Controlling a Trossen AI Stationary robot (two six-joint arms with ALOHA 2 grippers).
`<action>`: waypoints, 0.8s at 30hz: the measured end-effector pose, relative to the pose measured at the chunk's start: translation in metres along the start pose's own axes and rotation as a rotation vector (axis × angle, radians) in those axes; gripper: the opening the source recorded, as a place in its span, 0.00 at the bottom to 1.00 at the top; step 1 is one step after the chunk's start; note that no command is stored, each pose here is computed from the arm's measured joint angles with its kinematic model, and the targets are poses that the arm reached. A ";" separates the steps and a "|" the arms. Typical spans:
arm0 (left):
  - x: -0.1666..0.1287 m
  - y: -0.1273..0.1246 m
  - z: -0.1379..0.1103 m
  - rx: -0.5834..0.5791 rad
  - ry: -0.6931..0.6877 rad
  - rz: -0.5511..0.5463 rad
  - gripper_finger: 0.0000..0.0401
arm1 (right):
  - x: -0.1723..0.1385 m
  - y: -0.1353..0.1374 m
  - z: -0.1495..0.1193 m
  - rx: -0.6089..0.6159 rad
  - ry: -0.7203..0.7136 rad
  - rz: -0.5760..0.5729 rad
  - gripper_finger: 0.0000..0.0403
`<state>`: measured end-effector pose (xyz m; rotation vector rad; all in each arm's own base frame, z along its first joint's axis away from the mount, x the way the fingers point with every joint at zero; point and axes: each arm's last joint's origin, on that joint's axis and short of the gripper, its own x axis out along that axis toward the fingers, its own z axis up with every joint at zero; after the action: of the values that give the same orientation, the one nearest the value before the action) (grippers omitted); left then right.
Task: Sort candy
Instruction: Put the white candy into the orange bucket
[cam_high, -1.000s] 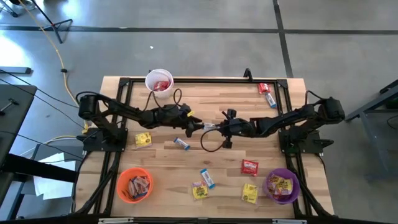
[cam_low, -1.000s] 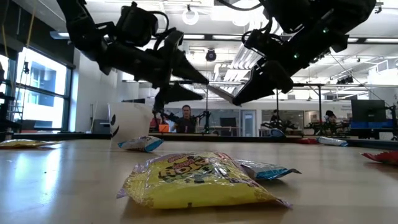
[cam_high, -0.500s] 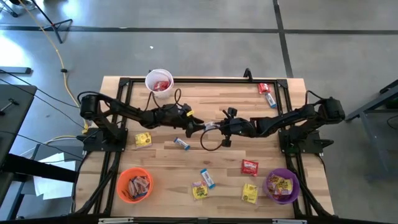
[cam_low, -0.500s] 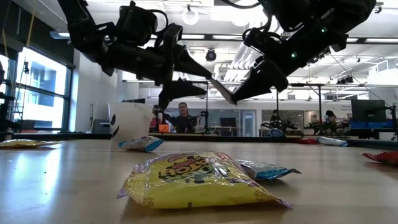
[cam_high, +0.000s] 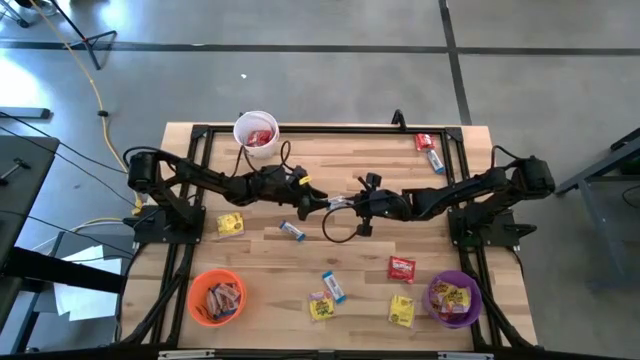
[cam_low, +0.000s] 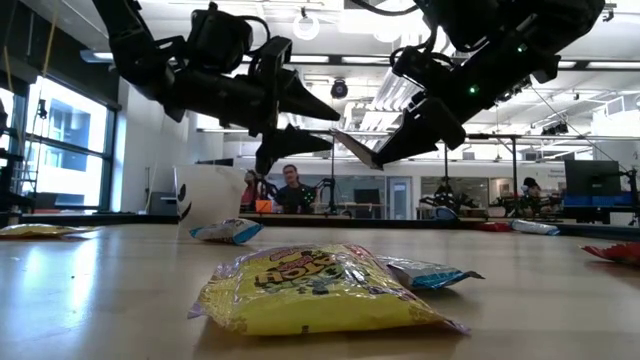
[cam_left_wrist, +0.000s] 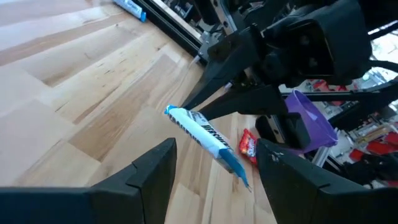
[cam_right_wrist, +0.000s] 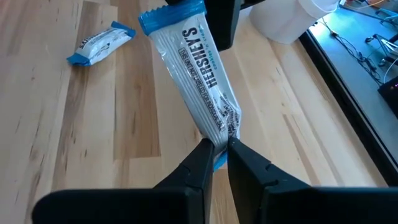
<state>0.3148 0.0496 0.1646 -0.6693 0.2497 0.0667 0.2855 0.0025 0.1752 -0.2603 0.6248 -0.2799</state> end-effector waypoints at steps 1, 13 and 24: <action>0.000 0.001 0.001 -0.011 0.002 -0.003 0.51 | 0.000 0.000 0.000 0.000 0.000 0.000 0.10; 0.000 0.001 0.004 -0.053 -0.004 -0.010 0.51 | 0.000 -0.002 0.006 0.021 -0.050 -0.042 0.10; 0.001 0.006 -0.008 0.138 0.155 0.038 0.48 | 0.000 0.001 0.003 0.036 -0.032 0.033 0.10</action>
<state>0.3132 0.0487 0.1545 -0.5326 0.4122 0.0340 0.2874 0.0034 0.1774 -0.2196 0.5915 -0.2548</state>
